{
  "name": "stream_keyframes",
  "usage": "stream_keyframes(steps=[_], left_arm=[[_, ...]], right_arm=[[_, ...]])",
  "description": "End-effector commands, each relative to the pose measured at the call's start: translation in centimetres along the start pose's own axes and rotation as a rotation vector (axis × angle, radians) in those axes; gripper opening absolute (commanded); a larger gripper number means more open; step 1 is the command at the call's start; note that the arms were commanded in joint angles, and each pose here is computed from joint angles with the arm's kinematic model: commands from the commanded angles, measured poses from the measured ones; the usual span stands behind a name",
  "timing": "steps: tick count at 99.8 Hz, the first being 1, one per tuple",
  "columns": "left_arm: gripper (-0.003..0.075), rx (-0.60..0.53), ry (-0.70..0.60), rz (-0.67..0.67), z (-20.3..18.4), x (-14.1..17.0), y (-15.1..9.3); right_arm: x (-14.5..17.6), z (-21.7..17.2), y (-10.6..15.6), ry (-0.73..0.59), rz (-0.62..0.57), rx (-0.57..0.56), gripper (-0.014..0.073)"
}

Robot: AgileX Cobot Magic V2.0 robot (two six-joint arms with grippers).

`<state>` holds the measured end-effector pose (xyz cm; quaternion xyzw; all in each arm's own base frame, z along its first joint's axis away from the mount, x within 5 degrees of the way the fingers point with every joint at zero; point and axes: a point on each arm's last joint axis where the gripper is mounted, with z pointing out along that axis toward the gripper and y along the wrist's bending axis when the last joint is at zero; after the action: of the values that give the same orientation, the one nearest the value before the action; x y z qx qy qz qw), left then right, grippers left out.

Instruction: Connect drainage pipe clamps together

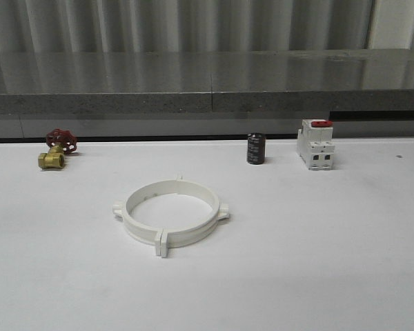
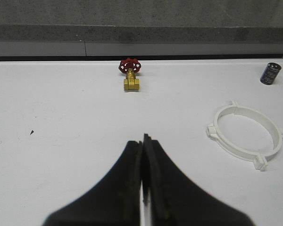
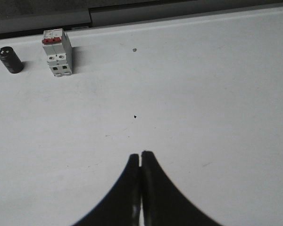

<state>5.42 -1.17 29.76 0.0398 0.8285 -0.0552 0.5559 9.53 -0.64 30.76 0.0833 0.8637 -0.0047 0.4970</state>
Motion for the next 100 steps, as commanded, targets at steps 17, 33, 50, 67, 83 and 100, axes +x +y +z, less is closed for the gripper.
stream_keyframes(steps=[17,33,50,67,83,100], left_arm=[[-0.0021,0.002,-0.086,-0.012,-0.3,-1.3,-0.1],[-0.0021,0.002,-0.086,-0.012,-0.3,-1.3,-0.1],[-0.0021,0.002,-0.086,-0.012,-0.3,-1.3,-0.1],[-0.0021,0.002,-0.086,-0.012,-0.3,-1.3,-0.1],[-0.0021,0.002,-0.086,-0.012,-0.3,-1.3,-0.1],[-0.0021,0.002,-0.086,-0.012,-0.3,-1.3,-0.1]], right_arm=[[0.2,0.0,0.6,-0.262,-0.071,-0.104,-0.0068],[2.2,-0.5,0.6,-0.38,-0.078,-0.174,-0.0068],[4.6,-1.1,0.3,-0.447,-0.116,-0.191,-0.0068],[6.7,-1.1,-0.3,-0.506,-0.097,-0.154,-0.0068],[8.3,-0.8,-0.7,-0.581,-0.058,-0.13,-0.0068],[9.6,0.6,-0.7,-0.611,-0.049,-0.138,-0.0068]])
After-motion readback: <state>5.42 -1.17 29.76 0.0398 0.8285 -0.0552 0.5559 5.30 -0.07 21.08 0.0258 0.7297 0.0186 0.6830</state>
